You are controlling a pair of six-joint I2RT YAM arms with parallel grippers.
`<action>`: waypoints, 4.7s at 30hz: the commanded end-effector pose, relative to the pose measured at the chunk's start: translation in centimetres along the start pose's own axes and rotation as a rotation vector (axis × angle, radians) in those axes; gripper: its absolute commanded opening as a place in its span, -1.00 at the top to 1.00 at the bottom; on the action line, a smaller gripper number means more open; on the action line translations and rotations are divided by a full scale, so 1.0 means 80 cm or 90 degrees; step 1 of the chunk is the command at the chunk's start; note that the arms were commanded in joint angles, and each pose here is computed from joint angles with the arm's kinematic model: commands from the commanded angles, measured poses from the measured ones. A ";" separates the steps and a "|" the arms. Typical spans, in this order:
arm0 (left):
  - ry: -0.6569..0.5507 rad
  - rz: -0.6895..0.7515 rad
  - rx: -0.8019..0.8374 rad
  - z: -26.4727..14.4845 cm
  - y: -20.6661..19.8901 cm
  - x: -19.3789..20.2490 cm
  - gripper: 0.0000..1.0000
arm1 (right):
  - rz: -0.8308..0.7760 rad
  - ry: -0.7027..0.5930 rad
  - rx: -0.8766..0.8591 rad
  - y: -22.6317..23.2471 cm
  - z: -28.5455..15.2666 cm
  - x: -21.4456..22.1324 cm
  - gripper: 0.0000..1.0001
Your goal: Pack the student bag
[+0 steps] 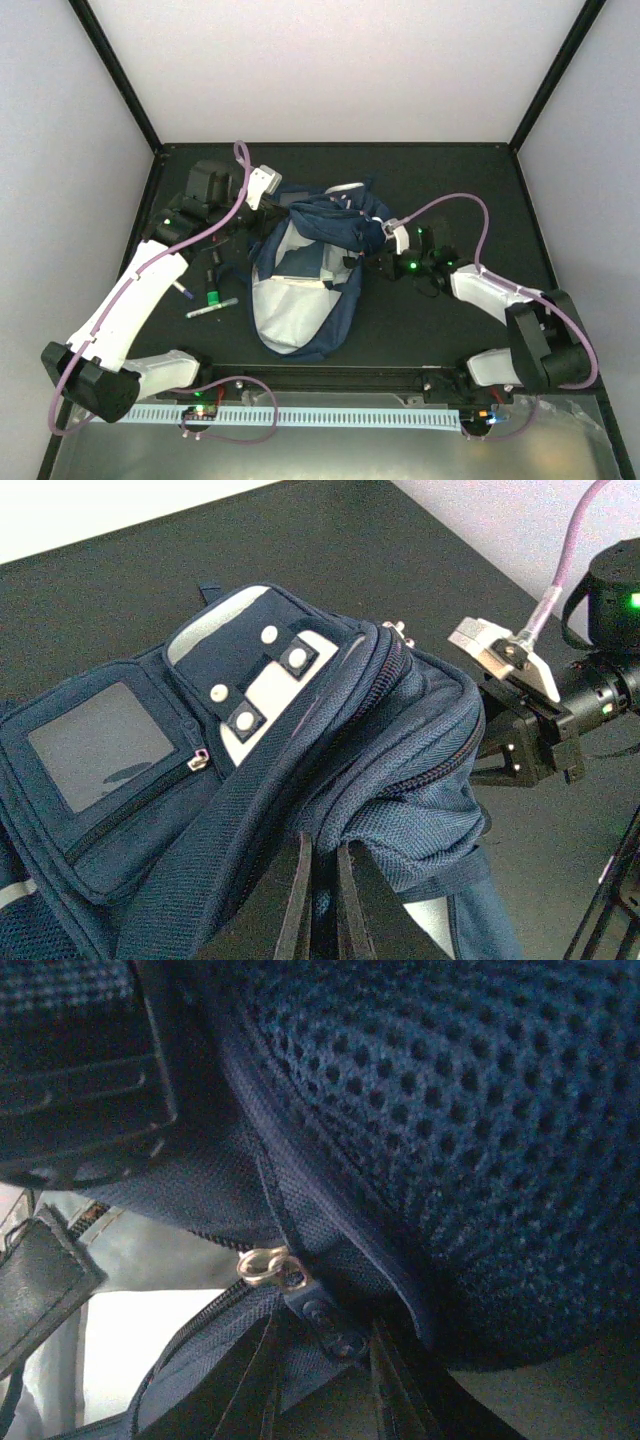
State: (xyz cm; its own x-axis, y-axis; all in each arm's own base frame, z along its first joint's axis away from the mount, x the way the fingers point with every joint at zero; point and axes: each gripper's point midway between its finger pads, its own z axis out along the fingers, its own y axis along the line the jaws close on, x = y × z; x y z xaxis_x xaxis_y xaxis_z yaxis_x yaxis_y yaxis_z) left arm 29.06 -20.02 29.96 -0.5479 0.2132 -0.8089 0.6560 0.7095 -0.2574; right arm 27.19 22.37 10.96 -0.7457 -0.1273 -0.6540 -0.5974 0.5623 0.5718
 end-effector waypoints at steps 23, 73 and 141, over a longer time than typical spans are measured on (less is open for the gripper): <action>-0.019 -0.004 -0.008 0.001 0.011 -0.018 0.97 | -0.032 -0.035 0.024 0.017 -0.004 -0.025 0.96; 0.042 0.061 0.200 0.088 -0.112 -0.005 -0.58 | -0.060 -0.078 0.395 -0.014 -0.079 -0.012 0.96; 0.241 0.102 -0.107 0.192 -0.024 0.037 0.92 | 0.137 -0.016 0.079 0.047 -0.031 0.038 0.14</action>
State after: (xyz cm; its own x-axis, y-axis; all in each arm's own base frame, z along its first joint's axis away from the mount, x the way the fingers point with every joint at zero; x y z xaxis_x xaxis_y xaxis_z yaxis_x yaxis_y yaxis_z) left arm 33.92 -33.41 17.18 -0.6385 0.5489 -0.5395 0.6790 0.7318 -0.0591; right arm 21.74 18.22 8.84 -0.8736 0.0815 -0.4797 -0.2154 0.8192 0.5315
